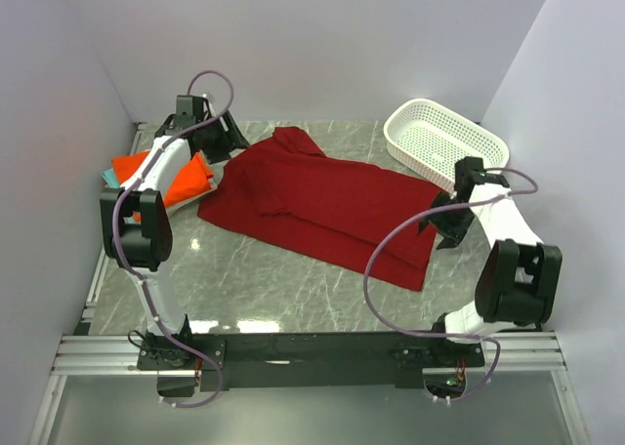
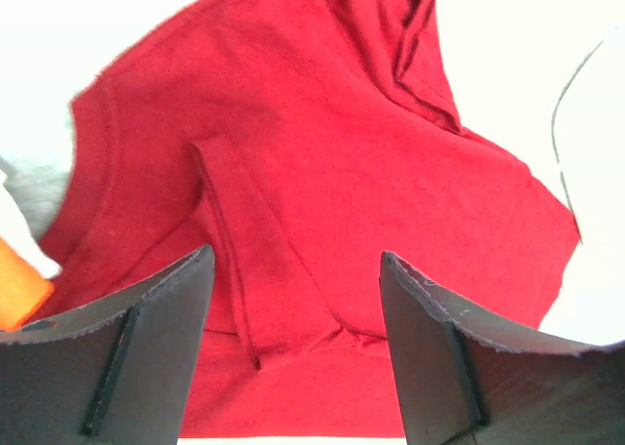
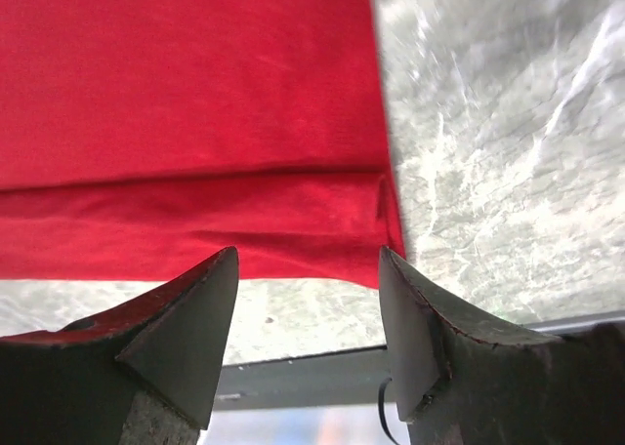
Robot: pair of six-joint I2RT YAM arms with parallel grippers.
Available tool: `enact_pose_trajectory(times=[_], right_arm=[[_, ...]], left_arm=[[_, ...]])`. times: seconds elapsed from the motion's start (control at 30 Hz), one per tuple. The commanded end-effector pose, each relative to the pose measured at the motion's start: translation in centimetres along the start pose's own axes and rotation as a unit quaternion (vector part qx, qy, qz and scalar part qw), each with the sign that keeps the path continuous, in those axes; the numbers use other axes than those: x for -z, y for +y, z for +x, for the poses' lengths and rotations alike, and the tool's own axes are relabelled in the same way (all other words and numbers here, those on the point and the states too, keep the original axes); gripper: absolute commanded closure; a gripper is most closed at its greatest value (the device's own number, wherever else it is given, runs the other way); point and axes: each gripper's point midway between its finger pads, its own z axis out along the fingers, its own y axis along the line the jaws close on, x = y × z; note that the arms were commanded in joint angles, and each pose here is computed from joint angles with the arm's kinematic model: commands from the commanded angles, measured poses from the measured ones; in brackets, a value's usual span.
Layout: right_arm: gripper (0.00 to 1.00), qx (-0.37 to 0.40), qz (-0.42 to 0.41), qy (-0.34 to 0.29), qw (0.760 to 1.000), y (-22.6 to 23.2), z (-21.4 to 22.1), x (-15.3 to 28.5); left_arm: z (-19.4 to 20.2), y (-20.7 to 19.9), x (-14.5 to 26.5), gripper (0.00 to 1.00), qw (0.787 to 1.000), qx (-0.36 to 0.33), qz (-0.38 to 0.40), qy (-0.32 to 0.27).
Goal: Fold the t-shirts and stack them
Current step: Fold the tshirt
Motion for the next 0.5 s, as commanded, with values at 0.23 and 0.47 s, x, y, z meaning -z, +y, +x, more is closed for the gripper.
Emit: enact_pose_trajectory(times=[0.23, 0.47], right_arm=[[0.38, 0.079, -0.068, -0.036, 0.994, 4.3, 3.3, 2.7], [0.39, 0.128, -0.064, 0.005, 0.990, 8.2, 6.2, -0.4]], left_arm=[[6.6, -1.3, 1.4, 0.26, 0.999, -0.002, 0.026, 0.032], [10.1, 1.8, 0.9, 0.25, 0.998, 0.007, -0.008, 0.054]])
